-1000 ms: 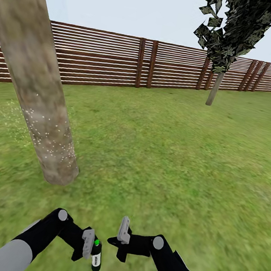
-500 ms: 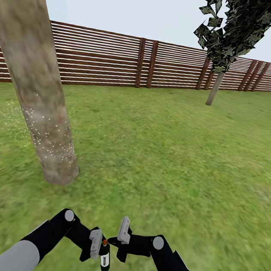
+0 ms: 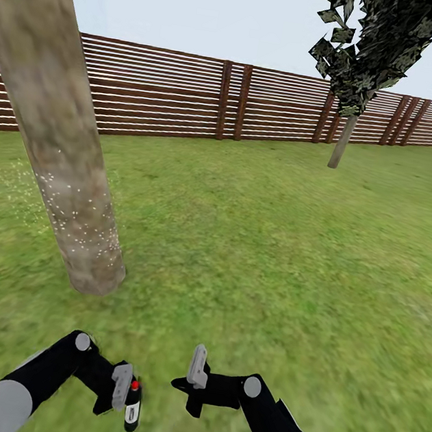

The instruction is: In the garden, pick up the pesticide atomizer on the floor and spray pesticide onto both trees until each tree trunk is fully covered.

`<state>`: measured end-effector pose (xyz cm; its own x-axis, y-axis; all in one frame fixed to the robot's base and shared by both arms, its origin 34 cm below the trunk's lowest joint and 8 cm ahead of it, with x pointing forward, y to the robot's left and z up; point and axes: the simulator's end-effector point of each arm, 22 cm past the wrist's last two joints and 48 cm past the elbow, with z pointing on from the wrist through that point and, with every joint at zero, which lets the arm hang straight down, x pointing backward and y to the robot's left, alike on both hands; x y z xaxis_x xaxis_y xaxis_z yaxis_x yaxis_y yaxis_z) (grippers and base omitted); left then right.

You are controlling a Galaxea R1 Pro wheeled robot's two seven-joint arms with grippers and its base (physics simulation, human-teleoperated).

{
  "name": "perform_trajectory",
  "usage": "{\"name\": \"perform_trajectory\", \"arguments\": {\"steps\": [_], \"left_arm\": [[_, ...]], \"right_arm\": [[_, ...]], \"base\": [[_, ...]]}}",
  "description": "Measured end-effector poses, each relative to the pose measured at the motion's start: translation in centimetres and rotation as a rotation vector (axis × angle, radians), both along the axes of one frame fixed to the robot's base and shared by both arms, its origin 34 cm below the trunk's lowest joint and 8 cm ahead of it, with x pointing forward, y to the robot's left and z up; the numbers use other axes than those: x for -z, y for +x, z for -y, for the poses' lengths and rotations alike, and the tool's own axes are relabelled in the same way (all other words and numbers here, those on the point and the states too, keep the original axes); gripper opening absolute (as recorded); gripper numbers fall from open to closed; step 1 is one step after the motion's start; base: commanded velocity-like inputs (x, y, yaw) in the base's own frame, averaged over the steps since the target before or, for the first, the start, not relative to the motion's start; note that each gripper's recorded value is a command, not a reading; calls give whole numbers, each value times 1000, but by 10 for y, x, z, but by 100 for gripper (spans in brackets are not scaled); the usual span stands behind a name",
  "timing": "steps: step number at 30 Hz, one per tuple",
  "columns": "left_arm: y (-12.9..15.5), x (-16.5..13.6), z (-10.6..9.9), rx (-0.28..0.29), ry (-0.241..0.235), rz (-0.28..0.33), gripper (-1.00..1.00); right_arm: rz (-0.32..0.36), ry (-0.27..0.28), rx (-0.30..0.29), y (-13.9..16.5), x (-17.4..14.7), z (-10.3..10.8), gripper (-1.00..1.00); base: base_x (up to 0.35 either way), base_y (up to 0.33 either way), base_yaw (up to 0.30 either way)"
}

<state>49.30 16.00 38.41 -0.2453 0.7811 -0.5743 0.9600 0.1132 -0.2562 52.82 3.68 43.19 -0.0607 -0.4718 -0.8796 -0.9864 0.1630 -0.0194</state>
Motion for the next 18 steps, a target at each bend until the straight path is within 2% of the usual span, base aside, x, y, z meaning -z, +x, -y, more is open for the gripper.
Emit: {"name": "perform_trajectory", "arguments": {"steps": [3,4,5,7,8,9,10,11,12,13,14,15,16,18], "left_arm": [[1,5,-44,-24,61,-2,-100],[1,6,-71,-41,97,-4,-100],[-2,8,-94,-57,130,-11,-100],[-3,15,-119,-109,164,-17,-100],[1,18,-124,-133,173,-5,-100],[9,25,-133,-192,195,26,-100],[23,40,-150,-318,232,85,-100],[34,50,-161,-430,252,128,-100],[47,58,-164,-577,243,166,-100],[61,64,-163,-756,216,200,-100],[71,68,-163,-905,185,242,-100],[80,68,-170,-1097,141,332,-100],[78,68,-185,-1233,136,395,-100],[51,67,-232,-1520,156,495,-100]], "right_arm": [[-1,-1,1,0,1,1,-100],[-1,-2,2,0,1,2,100],[-2,-3,3,0,1,2,100],[1,-4,11,2,1,3,100],[5,-5,23,5,2,5,100],[27,-9,94,22,2,16,100],[70,-16,278,58,5,43,100],[84,-29,407,76,12,64,100],[87,-51,550,90,25,90,100],[76,-94,765,99,46,133,100],[64,-155,962,95,69,174,100],[95,-211,1158,85,83,216,100],[155,-208,1275,80,78,239,100],[195,-179,1344,64,77,251,100]], "base": [[0,0,0],[0,0,0],[0,0,0],[0,0,0],[0,0,0],[0,0,0],[0,0,0],[0,0,0],[0,0,0],[0,0,0],[0,0,0],[0,0,0],[0,0,0],[0,0,0]]}}
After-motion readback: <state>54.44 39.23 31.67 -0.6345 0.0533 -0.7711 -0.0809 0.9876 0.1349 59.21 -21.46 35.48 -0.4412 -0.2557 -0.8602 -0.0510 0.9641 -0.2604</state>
